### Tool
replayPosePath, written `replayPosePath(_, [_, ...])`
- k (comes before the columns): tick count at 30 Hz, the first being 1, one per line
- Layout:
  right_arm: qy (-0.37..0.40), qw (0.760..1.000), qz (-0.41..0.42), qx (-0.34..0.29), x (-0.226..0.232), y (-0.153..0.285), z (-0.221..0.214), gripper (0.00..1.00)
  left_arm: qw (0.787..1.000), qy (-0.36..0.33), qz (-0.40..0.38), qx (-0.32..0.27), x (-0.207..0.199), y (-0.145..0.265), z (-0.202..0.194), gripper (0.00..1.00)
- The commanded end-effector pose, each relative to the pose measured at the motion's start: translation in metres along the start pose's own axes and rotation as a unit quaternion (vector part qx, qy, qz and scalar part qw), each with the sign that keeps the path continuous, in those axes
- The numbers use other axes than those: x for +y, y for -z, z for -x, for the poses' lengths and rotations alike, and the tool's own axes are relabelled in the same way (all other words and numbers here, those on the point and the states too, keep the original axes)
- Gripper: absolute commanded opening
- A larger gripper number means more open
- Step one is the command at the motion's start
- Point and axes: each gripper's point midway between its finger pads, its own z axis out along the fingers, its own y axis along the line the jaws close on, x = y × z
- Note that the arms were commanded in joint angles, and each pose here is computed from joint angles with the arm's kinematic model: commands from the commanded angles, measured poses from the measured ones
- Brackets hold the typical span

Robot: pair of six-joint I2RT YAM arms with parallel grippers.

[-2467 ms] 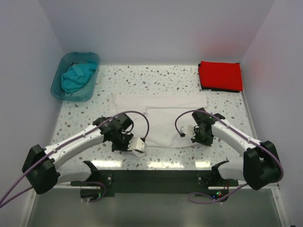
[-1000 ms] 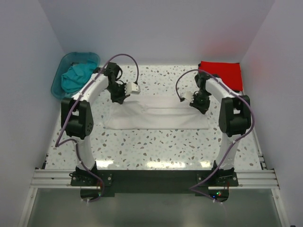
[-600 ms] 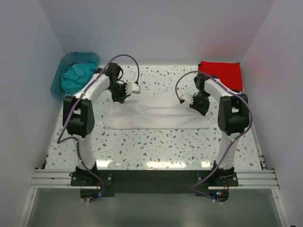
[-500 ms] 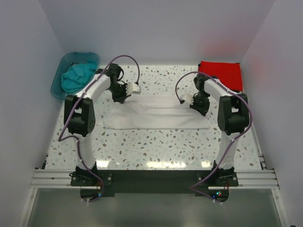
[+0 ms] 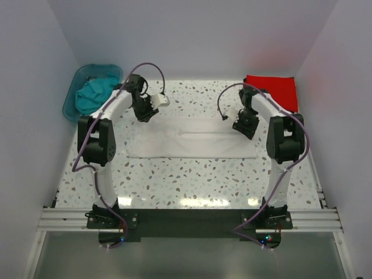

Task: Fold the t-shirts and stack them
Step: Fold the tshirt

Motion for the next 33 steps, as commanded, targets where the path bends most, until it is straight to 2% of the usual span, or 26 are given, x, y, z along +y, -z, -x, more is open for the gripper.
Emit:
replayPosePath(1, [-0.063,0.997,-0.032,-0.028,-0.016,0.044,-0.001,0.41,0.996,0.041,0.074,-0.035,0.028,0.046,0.012,0.40])
replayPosePath(6, [-0.098,0.994,-0.005,-0.047,-0.003,0.049,0.005,0.36,0.994,0.074,0.043,-0.067,-0.002,0.055,0.020,0.43])
replayPosePath(9, [-0.112,0.993,0.014,-0.045,0.007,0.035,0.008,0.35,0.990,0.126,-0.003,-0.066,-0.031,0.045,0.019,0.42])
replayPosePath(12, [-0.114,0.993,0.012,-0.038,0.006,0.016,0.011,0.35,0.987,0.149,-0.027,-0.052,-0.058,0.029,0.011,0.42])
replayPosePath(16, [-0.112,0.993,0.011,-0.020,0.006,-0.012,0.013,0.31,0.975,0.218,-0.043,-0.025,-0.079,0.010,-0.005,0.39])
replayPosePath(22, [-0.081,0.996,0.011,0.028,0.026,-0.040,-0.008,0.29,0.959,0.278,-0.051,0.008,-0.099,-0.006,-0.024,0.40])
replayPosePath(24, [-0.069,0.996,0.023,0.047,0.042,-0.048,-0.020,0.29,0.953,0.296,-0.040,0.044,-0.105,-0.018,-0.040,0.38])
replayPosePath(26, [-0.060,0.997,0.022,0.050,0.051,-0.047,-0.024,0.29,0.947,0.307,-0.017,0.095,-0.102,-0.032,-0.064,0.34])
replayPosePath(29, [-0.042,0.996,0.042,0.063,0.079,-0.047,-0.031,0.31,0.939,0.316,0.010,0.136,-0.089,-0.048,-0.082,0.27])
replayPosePath(31, [-0.018,0.996,0.062,0.069,0.108,-0.047,-0.029,0.32,0.942,0.306,0.040,0.132,-0.062,-0.053,-0.077,0.26])
replayPosePath(32, [-0.012,0.995,0.067,0.067,0.123,-0.042,-0.028,0.32,0.941,0.301,0.045,0.148,-0.056,-0.065,-0.084,0.25])
replayPosePath(33, [-0.005,0.995,0.074,0.061,0.133,-0.038,-0.023,0.33,0.947,0.288,0.072,0.126,-0.025,-0.066,-0.068,0.23])
